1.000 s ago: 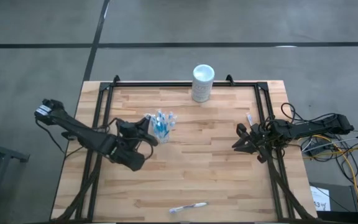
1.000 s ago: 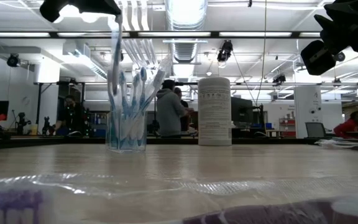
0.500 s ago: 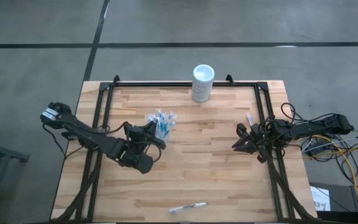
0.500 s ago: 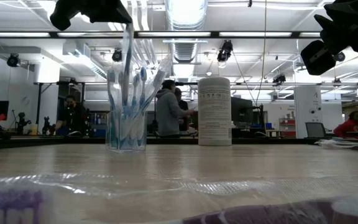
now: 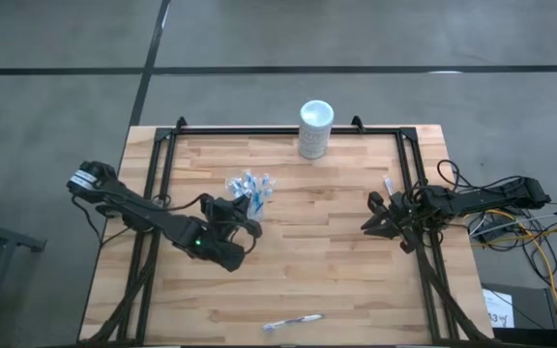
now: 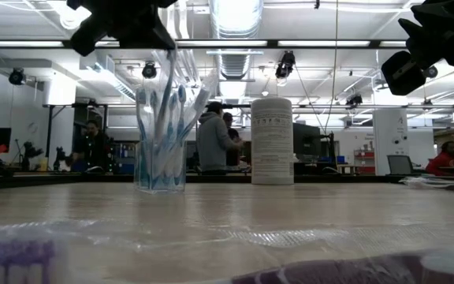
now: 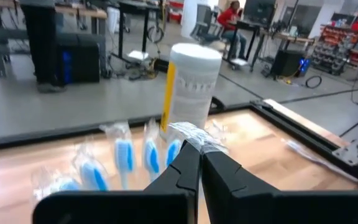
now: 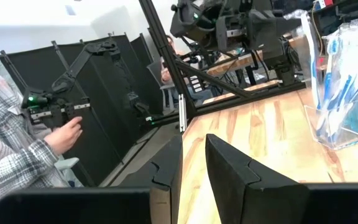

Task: Pick & Place toothbrushing station
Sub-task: Put the blue toothbrush into the transparent organizer

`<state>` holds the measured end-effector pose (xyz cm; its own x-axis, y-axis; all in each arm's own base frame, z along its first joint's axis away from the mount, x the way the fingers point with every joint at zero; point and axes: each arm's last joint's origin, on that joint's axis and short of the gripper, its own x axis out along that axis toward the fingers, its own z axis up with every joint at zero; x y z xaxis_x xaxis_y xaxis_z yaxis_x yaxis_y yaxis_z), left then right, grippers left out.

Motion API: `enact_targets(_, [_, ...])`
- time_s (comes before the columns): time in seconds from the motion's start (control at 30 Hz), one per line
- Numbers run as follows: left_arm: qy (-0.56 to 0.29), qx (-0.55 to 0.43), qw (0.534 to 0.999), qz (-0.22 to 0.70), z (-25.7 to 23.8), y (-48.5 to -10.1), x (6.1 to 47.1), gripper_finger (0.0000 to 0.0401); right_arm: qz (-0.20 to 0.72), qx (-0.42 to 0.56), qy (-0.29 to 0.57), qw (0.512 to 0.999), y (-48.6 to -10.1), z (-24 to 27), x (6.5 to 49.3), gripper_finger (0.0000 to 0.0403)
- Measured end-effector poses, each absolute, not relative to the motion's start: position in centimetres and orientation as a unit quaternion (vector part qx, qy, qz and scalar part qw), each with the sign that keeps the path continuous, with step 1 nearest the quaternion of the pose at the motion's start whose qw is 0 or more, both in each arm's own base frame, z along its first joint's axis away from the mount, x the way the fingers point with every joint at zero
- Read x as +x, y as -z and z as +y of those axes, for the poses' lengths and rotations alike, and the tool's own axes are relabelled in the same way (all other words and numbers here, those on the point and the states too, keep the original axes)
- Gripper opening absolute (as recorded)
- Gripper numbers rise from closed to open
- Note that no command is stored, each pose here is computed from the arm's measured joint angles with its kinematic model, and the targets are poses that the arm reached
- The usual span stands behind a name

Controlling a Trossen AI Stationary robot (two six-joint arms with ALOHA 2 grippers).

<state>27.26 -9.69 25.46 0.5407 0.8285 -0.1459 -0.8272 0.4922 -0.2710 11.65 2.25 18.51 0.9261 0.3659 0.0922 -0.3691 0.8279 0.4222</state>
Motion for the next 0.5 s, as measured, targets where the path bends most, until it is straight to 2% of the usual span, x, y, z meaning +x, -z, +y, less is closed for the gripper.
enact_targets(0.5, [-0.494,-0.224,0.840,0.026,-8.9,-21.8,27.0,0.0012,-0.004,0.221,-0.192,0.956,-18.5,2.3,11.6,0.0068])
